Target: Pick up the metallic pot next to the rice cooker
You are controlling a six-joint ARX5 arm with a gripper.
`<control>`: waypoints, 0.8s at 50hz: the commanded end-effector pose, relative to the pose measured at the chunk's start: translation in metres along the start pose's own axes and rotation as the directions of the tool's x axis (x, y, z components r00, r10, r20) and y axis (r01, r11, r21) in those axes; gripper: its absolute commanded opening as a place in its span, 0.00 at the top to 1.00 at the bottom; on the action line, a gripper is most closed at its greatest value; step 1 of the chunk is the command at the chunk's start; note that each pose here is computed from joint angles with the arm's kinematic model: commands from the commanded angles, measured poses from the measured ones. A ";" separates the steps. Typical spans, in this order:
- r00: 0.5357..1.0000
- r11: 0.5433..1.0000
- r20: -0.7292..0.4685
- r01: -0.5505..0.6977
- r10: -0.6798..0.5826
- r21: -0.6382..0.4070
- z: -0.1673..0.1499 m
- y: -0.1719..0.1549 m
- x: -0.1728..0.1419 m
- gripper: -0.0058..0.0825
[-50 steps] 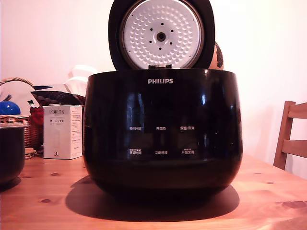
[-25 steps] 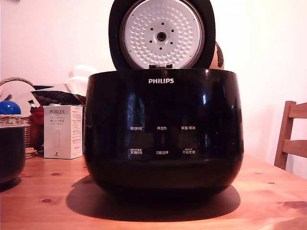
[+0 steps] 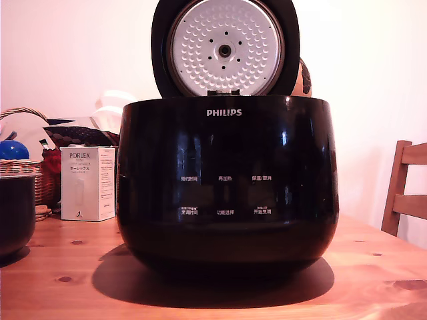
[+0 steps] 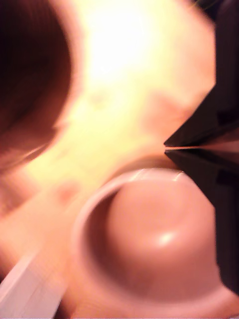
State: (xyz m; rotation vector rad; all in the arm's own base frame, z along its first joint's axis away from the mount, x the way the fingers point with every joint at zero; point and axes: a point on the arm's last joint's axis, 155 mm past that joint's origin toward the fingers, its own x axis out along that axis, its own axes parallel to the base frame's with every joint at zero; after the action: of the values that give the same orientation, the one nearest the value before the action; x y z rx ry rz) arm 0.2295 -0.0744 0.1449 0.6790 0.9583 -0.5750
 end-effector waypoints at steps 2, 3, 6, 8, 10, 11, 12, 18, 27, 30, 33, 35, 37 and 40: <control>0.997 0.999 -0.067 0.035 -0.035 0.001 -0.011 -0.002 0.012 0.76; 0.996 0.999 -0.083 0.039 -0.039 -0.004 -0.014 -0.002 0.014 0.70; 0.992 1.000 -0.122 0.026 -0.028 -0.017 -0.019 0.004 0.020 0.54; 0.990 0.999 -0.142 0.015 -0.019 -0.031 -0.022 0.008 0.025 0.46; 0.985 0.999 -0.169 -0.015 0.009 -0.031 -0.025 0.015 0.028 0.41; 0.984 0.999 -0.180 -0.025 0.019 -0.032 -0.026 0.018 0.030 0.39; 0.983 0.999 -0.183 -0.026 0.020 -0.034 -0.026 0.019 0.031 0.37; 0.976 0.997 -0.213 -0.059 0.047 -0.049 -0.030 0.031 0.041 0.36; 0.977 0.997 -0.214 -0.008 -0.010 -0.081 -0.027 0.028 0.057 0.35; 0.974 0.996 -0.225 -0.002 -0.017 -0.084 -0.028 0.028 0.063 0.35; 0.972 0.996 -0.235 0.005 -0.025 -0.087 -0.029 0.029 0.069 0.35; 0.971 0.996 -0.237 0.016 -0.038 -0.092 -0.029 0.028 0.073 0.35; 0.968 0.995 -0.248 0.022 -0.045 -0.098 -0.031 0.028 0.077 0.35; 0.963 0.994 -0.260 0.040 -0.066 -0.105 -0.033 0.026 0.083 0.35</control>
State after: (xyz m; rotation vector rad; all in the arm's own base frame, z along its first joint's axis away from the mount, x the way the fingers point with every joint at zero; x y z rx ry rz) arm 0.2691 -0.0458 0.0741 0.6649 1.2197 -0.4825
